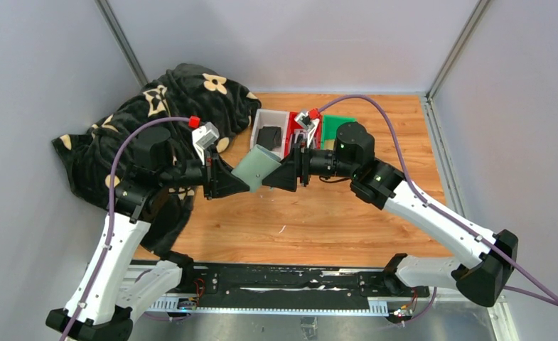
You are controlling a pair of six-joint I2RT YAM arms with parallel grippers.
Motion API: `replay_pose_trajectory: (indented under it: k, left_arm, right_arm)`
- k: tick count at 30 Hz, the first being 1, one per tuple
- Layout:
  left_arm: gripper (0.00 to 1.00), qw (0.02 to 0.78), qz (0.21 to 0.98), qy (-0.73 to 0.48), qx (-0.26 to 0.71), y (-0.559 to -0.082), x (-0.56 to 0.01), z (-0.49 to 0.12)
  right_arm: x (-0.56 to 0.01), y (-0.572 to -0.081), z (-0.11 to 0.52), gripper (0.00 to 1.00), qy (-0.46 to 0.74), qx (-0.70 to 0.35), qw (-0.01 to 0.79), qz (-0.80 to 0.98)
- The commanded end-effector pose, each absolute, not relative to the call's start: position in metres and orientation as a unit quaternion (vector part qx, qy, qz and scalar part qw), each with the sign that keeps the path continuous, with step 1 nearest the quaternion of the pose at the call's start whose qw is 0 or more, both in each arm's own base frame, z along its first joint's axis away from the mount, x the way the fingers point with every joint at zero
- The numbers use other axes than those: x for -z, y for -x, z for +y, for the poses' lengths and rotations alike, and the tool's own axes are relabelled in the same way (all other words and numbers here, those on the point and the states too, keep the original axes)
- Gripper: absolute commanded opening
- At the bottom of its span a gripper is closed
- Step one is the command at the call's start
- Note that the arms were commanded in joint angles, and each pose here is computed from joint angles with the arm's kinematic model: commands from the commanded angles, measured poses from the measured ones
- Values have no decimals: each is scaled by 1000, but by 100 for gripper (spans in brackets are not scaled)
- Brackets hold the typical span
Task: Take the credit cards out of the card holder
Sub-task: Open the card holder.
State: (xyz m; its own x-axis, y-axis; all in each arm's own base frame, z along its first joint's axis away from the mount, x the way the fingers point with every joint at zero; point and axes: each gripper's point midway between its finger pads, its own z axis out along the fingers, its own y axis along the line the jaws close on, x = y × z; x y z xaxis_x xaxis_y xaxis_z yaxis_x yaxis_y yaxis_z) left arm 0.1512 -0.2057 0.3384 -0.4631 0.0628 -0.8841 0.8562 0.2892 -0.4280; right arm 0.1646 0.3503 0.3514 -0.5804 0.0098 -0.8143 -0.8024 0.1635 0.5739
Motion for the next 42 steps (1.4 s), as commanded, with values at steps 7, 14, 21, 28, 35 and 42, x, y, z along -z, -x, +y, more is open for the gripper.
replay_pose_trajectory:
  k: [7, 14, 21, 28, 35, 42]
  left_arm:
    - [0, 385, 637, -363, 561, -115, -384, -209]
    - [0, 376, 635, -362, 570, -110, -386, -209]
    - [0, 379, 641, -352, 567, -113, -386, -209]
    - [0, 380, 640, -351, 568, -114, -387, -210]
    - [0, 375, 634, -356, 575, -109, -389, -210]
    - [0, 357, 628, -363, 589, -100, -390, -209]
  right_arm:
    - [-346, -151, 340, 53, 326, -578, 352, 660]
    - [-370, -145, 340, 51, 331, -599, 367, 629]
    - [-387, -127, 345, 59, 361, -618, 372, 592]
    - [-386, -118, 344, 62, 378, -618, 373, 579]
    - [-393, -130, 342, 52, 360, -600, 410, 585]
    - [-409, -141, 347, 47, 339, -604, 436, 575]
